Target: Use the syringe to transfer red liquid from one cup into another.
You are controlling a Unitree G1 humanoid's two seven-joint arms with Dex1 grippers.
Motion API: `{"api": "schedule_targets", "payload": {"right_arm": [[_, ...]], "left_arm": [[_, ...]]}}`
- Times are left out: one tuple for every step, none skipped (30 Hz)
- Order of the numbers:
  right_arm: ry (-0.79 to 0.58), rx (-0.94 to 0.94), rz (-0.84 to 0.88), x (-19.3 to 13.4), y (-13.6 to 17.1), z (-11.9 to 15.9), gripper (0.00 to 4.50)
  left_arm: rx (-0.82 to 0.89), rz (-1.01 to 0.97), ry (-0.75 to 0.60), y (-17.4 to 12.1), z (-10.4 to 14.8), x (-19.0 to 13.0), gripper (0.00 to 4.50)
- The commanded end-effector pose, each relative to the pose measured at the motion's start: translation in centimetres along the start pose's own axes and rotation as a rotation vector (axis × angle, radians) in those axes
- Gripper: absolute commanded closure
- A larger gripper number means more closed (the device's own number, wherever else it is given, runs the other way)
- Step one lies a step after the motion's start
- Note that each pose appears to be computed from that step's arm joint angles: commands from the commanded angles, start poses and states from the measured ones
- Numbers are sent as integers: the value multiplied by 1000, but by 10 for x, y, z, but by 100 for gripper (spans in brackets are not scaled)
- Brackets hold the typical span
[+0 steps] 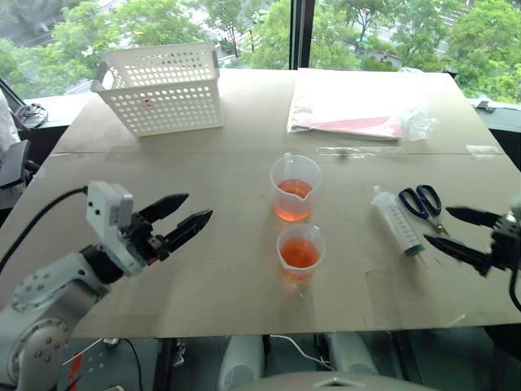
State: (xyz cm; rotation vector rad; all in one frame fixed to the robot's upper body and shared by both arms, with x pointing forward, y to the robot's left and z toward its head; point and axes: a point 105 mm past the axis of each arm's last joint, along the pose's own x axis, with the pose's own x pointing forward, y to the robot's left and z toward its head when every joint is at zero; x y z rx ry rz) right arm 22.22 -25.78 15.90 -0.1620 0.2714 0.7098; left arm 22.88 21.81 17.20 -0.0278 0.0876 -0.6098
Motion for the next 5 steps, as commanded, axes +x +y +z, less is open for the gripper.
{"api": "schedule_targets", "payload": {"right_arm": [[-38, -116, -20, -28, 3, -1, 2], [-36, -108, -14, -35, 5, -8, 2], [-31, -96, -8, -40, 6, -15, 2], [-16, -90, -13, -45, 7, -22, 2], [-1, -88, -24, -49, 6, -28, 2]], "left_arm": [[57, 90, 3, 13, -4, -16, 108], [56, 94, 19, 14, -9, -20, 108], [54, 94, 30, 14, -12, -22, 108], [52, 99, 42, 16, -16, -25, 108], [54, 106, 46, 18, -18, -26, 108]]}}
